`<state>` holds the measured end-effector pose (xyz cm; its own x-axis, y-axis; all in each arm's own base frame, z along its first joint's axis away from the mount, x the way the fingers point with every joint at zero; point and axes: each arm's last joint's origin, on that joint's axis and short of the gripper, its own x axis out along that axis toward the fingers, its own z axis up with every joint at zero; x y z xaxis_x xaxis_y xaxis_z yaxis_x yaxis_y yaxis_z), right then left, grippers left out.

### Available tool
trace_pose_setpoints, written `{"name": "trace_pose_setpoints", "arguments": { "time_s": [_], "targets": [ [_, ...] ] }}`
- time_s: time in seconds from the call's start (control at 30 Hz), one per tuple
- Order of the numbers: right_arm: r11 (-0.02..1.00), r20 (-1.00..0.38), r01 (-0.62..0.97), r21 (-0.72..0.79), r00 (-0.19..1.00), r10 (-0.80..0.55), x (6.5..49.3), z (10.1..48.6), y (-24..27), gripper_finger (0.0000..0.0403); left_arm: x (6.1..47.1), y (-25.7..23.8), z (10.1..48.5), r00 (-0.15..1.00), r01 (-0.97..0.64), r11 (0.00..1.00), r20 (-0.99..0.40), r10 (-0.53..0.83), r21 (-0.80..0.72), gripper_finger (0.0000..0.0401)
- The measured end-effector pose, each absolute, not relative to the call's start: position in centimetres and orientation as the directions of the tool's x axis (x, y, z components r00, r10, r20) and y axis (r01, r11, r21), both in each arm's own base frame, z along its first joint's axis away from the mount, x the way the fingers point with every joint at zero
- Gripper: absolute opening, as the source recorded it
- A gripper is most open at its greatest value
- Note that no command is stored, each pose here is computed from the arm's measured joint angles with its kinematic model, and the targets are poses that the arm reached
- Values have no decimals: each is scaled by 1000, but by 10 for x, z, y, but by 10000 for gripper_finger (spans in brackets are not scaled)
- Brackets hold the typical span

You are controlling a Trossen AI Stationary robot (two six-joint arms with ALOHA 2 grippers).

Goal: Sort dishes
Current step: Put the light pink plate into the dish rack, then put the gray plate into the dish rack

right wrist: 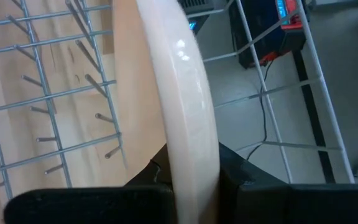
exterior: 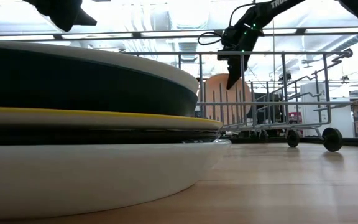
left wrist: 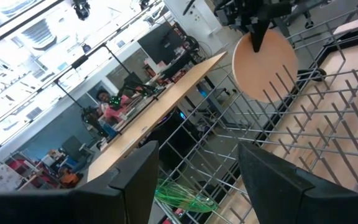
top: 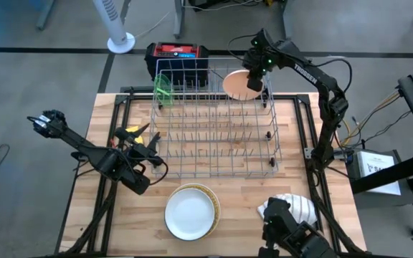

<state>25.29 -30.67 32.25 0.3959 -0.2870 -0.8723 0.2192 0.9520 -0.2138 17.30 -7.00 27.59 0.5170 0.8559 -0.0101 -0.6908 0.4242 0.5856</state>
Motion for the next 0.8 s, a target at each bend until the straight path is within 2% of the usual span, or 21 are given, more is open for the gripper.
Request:
{"name": "trace_pose_setpoints", "arguments": {
  "time_s": [0.13, 0.23, 0.4, 0.6, 0.8],
  "targets": [
    [948, -865, 233, -217, 405, -298, 254, 323, -308, 91, 173, -70, 276, 517, -691, 424, -10, 856, 585, 208],
    [948, -865, 235, -216, 405, -298, 254, 323, -308, 104, 173, -70, 276, 517, -692, 424, -10, 856, 584, 208],
    [944, -865, 240, -225, 397, -307, 253, 324, -308, 109, 173, -70, 276, 517, -692, 425, -10, 856, 584, 208],
    [904, -859, 301, -303, 325, -396, 250, 336, -309, 110, 173, -70, 276, 517, -693, 425, -10, 856, 583, 208],
    [899, -866, 320, -297, 306, -395, 245, 355, -303, 116, 173, -70, 276, 517, -690, 424, -10, 856, 586, 208]
  ]
}}
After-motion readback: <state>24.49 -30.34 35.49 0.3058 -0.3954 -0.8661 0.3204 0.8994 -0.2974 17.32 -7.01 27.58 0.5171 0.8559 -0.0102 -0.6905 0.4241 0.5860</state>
